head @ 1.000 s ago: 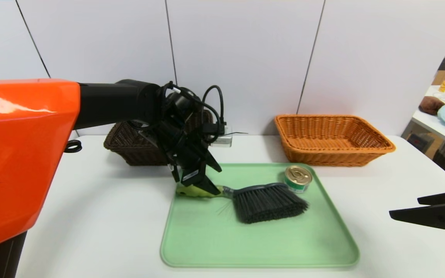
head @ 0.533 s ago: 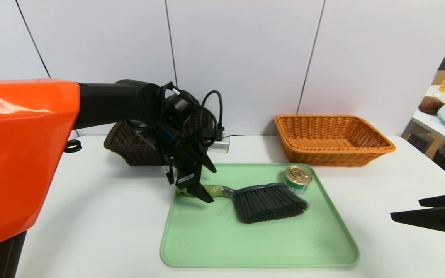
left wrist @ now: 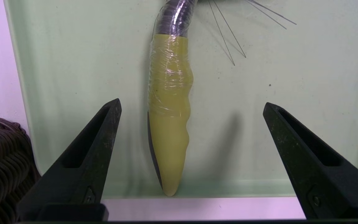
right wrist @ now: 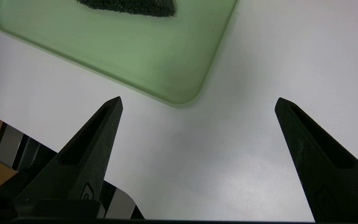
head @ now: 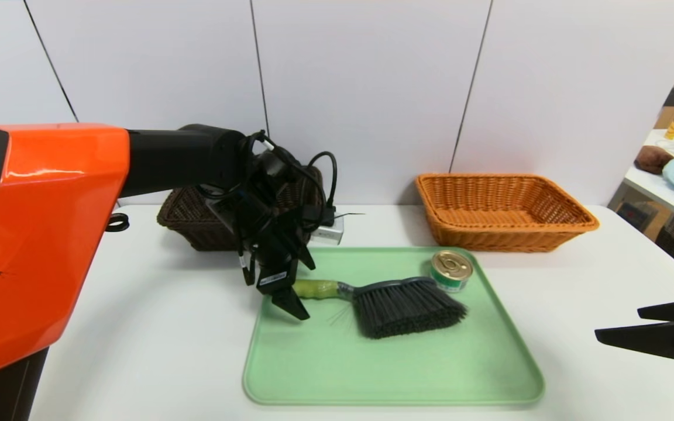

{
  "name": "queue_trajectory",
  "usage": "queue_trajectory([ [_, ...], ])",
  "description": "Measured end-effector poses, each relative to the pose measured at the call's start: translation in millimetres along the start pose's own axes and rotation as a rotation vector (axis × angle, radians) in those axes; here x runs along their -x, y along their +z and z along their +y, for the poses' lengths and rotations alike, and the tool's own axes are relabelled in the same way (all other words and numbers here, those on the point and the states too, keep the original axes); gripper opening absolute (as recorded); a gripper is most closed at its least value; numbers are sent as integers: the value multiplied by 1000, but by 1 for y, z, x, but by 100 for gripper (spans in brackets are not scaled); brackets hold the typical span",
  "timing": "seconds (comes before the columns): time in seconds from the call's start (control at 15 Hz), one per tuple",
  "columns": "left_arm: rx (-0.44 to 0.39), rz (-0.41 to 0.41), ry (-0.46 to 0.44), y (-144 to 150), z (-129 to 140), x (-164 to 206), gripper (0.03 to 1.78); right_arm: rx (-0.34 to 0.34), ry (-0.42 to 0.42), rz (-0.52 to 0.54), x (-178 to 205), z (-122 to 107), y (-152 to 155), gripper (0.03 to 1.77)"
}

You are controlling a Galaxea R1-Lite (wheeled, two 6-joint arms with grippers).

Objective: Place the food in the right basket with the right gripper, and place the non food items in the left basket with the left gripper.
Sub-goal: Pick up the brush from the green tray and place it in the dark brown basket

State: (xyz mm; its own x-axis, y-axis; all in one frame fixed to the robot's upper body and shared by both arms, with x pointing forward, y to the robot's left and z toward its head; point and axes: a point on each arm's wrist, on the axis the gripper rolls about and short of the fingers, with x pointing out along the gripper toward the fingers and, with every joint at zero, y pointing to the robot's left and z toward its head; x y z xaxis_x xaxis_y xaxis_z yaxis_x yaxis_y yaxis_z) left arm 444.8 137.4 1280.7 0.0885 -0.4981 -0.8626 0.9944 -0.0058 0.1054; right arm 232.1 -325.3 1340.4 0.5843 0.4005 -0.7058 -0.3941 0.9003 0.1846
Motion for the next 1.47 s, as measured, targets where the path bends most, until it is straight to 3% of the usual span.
queue_trajectory([
  [1.47,29,16,-45,1,0,-21,169,-8,-3,-18,5,3,-5,170],
])
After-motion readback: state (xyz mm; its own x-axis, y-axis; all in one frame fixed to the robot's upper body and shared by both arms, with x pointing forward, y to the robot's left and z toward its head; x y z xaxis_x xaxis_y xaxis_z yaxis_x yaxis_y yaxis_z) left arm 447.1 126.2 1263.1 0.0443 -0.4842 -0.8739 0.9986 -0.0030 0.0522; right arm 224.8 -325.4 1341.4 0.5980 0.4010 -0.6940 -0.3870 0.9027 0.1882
